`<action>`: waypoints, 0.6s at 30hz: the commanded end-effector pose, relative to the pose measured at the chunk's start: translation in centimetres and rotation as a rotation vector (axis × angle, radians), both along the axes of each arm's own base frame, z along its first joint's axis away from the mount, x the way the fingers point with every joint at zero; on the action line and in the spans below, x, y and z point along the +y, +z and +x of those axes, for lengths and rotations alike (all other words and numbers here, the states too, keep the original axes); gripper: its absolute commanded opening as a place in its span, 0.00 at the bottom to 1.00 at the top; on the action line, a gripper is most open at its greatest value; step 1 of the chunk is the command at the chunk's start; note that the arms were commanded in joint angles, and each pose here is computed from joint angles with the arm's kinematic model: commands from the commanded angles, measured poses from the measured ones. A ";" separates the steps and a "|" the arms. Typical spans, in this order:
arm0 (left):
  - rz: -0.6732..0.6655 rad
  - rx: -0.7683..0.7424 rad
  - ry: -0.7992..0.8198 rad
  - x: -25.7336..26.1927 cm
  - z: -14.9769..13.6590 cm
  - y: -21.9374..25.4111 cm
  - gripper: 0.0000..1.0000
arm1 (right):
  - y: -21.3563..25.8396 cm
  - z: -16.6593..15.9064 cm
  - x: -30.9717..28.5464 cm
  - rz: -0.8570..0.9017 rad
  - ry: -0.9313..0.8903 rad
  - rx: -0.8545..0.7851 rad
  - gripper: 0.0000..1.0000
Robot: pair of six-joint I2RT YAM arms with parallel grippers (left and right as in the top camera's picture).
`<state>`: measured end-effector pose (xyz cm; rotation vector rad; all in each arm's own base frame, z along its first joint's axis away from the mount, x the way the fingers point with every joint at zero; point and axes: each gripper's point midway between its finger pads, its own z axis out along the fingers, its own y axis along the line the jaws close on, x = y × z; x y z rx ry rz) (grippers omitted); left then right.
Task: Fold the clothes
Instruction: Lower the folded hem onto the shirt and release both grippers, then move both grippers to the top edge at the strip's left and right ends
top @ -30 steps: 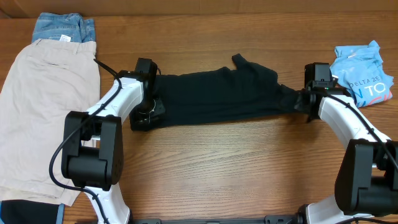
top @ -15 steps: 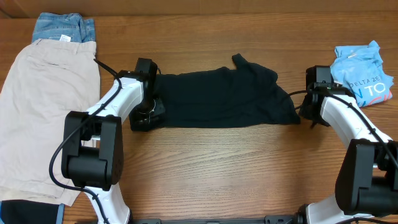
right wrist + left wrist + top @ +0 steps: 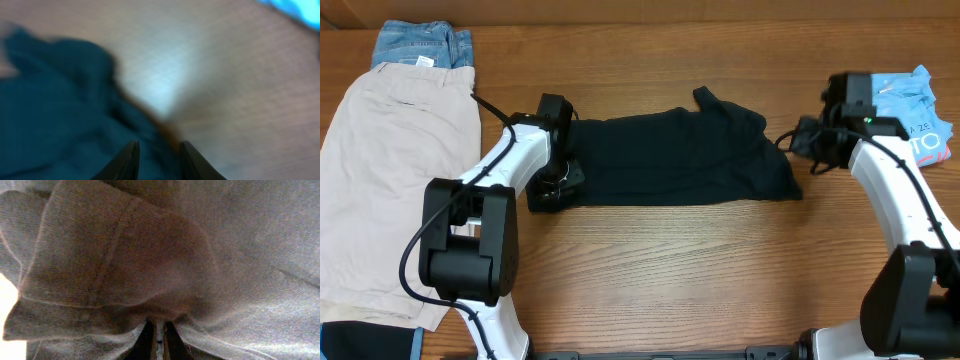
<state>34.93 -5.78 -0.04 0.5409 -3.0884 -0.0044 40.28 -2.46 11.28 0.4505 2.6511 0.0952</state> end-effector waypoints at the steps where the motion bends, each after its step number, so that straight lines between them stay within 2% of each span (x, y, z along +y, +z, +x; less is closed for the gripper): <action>1: 0.060 -0.018 -0.027 1.3 0.6 0.5 0.04 | 3.1 1.3 2.1 0.087 0.102 -0.097 0.29; 4: 0.044 -0.144 -0.030 1.0 3.0 4.4 0.11 | 3.3 1.6 2.7 0.090 0.164 -0.115 0.29; 5: 0.040 -0.173 -0.027 1.0 3.5 5.4 0.20 | 3.4 1.6 3.2 0.100 0.202 -0.126 0.30; 6: 0.030 -0.249 -0.021 1.0 4.9 7.8 0.42 | 3.9 1.9 4.4 0.122 0.293 -0.158 0.30; 8: 0.022 -0.308 -0.013 1.0 5.9 9.7 0.51 | 4.3 2.3 5.2 0.120 0.344 -0.189 0.35; 9: 0.020 -0.327 -0.010 1.1 6.3 10.4 0.54 | 4.5 2.6 5.4 0.114 0.356 -0.204 0.40; 14: 0.015 -0.429 0.023 2.4 8.8 13.3 0.61 | 5.9 4.3 6.4 0.091 0.390 -0.295 0.51; 18: -0.029 -0.505 0.028 4.0 10.8 14.8 0.61 | 6.2 4.6 7.1 0.089 0.406 -0.314 0.58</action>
